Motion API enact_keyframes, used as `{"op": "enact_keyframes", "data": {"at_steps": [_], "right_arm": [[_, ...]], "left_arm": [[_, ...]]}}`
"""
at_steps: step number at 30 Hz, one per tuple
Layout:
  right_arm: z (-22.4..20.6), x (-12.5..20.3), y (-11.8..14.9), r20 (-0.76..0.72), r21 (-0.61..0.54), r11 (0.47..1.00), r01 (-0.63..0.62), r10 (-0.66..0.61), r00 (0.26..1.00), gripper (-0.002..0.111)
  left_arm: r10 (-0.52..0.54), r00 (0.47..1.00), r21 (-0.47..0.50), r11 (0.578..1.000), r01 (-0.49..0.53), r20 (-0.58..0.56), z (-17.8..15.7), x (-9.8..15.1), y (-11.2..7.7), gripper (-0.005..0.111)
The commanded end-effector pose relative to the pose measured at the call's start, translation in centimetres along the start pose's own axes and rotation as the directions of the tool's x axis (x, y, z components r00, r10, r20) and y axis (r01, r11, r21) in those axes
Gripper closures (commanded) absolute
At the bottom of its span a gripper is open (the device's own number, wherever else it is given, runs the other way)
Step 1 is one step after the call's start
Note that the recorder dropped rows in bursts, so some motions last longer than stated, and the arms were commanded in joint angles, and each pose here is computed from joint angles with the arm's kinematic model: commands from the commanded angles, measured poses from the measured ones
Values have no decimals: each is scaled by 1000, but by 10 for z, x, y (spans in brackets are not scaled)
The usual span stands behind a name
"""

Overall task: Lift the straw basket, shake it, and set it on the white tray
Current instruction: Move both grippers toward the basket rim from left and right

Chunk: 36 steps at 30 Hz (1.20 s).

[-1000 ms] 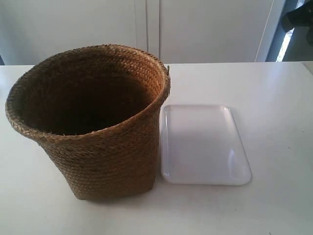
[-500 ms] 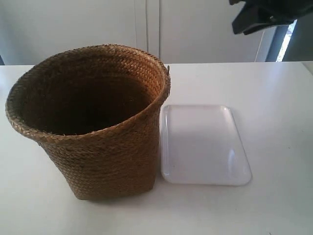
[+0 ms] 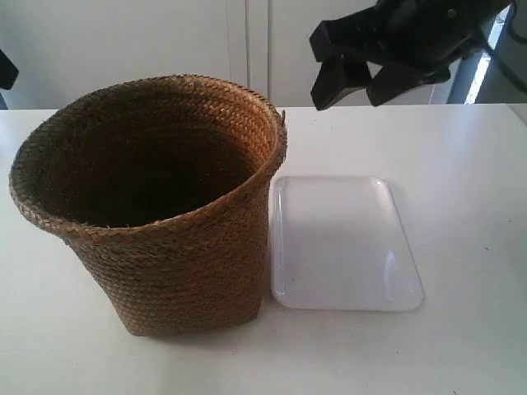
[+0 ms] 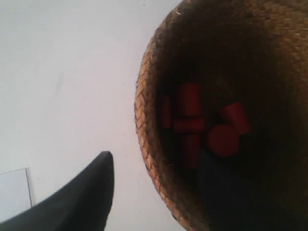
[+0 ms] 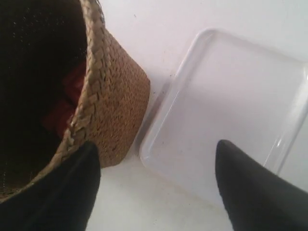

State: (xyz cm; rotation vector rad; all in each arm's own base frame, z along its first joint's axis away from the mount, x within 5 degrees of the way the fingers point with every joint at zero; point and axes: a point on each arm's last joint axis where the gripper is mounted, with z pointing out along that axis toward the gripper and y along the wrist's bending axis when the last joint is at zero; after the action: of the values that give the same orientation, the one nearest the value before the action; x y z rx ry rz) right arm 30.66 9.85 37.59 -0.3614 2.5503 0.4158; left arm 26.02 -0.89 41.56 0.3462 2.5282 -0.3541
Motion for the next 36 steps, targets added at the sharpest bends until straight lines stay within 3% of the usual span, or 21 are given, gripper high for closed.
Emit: {"op": "enact_keyframes", "data": {"at_steps": [1,11,17,25,30,36], "right_arm": [[17,2,10,-68,9,1000,11,-10,998,44],[22,2,19,-61,16,1000,-11,12,998,36],[22,0,19,-43,15,1000,-24,25,999,36],[15,-13,44,52,-45,999,28,-26,998,34],[55,-8,39,-97,-17,1000,-7,5,995,34],[76,-7,35,-147,-1,1000,-24,24,989,34]], "left_arm": [[13,999,17,1000,-12,-42,0,3,-10,45],[-109,993,13,994,109,-41,40,19,1,45],[-104,994,44,994,105,-21,51,22,2,45],[-98,995,41,994,98,-11,51,21,2,45],[-109,992,41,993,111,-60,66,21,8,45],[-140,981,75,986,151,-132,88,20,14,45]]}}
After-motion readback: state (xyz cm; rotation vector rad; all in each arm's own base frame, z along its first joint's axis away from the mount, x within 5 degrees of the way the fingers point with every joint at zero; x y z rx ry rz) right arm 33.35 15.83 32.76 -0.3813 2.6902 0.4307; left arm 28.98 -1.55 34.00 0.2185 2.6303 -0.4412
